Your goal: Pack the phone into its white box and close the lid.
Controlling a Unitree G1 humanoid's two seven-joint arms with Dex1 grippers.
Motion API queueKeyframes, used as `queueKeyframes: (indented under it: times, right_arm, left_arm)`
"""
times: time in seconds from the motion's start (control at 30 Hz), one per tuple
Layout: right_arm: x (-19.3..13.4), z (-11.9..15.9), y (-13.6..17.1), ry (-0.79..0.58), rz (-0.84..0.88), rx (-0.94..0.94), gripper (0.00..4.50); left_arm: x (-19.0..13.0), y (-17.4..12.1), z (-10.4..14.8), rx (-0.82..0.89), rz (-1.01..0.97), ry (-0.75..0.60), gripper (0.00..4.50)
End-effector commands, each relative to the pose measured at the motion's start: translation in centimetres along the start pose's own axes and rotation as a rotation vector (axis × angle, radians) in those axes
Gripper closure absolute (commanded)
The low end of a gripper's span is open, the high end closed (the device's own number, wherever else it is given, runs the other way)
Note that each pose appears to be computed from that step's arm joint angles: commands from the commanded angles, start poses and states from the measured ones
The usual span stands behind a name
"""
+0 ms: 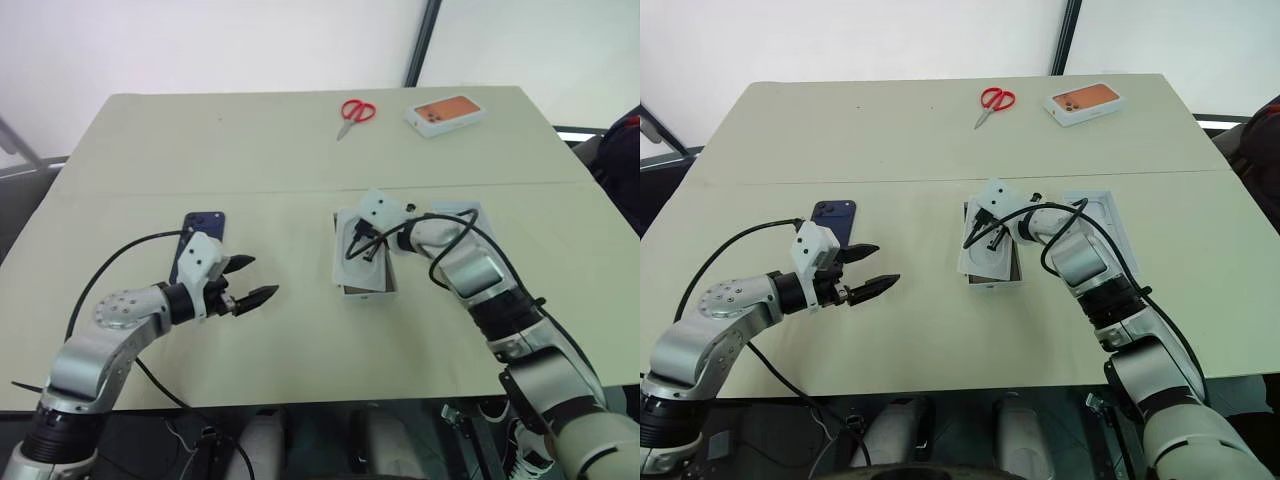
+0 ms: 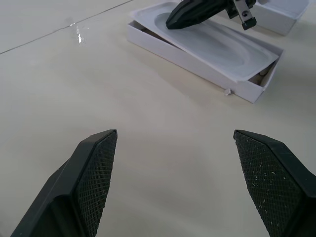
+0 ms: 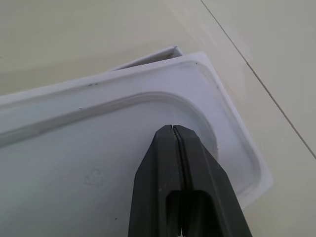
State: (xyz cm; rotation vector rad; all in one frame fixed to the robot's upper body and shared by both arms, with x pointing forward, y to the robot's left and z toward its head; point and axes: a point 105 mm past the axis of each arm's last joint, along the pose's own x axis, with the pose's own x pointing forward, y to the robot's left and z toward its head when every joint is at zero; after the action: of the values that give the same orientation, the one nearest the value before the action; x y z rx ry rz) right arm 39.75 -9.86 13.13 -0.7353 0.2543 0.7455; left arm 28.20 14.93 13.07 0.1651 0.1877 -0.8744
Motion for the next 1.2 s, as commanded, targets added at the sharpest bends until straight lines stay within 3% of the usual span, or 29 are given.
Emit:
queueKeyframes:
  times: [0.03, 0.33, 0.7, 1.2]
  right_arm:
    - [-0.3, 1.3, 0.6, -0.055, 0.053, -0.097, 4.48]
    - [-2.0, 0.1, 2.9, -0.051, 0.218, -0.24, 4.48]
    - [-2.8, 0.9, 1.7, -0.06, 0.151, -0.243, 4.48]
    - [-4.0, -1.8, 0.6, 0.121, 0.137, -0.431, 4.48]
  left_arm:
    - [-0.1, -0.4, 0.8, 0.026, 0.002, -0.033, 0.52]
    - [-0.1, -1.0, 0.8, 0.02, -0.019, -0.045, 0.52]
    - [-0.1, -0.8, 0.5, 0.022, -0.017, -0.033, 0.52]
    - [-0.1, -0.6, 0.1, 0.024, 0.007, -0.026, 0.52]
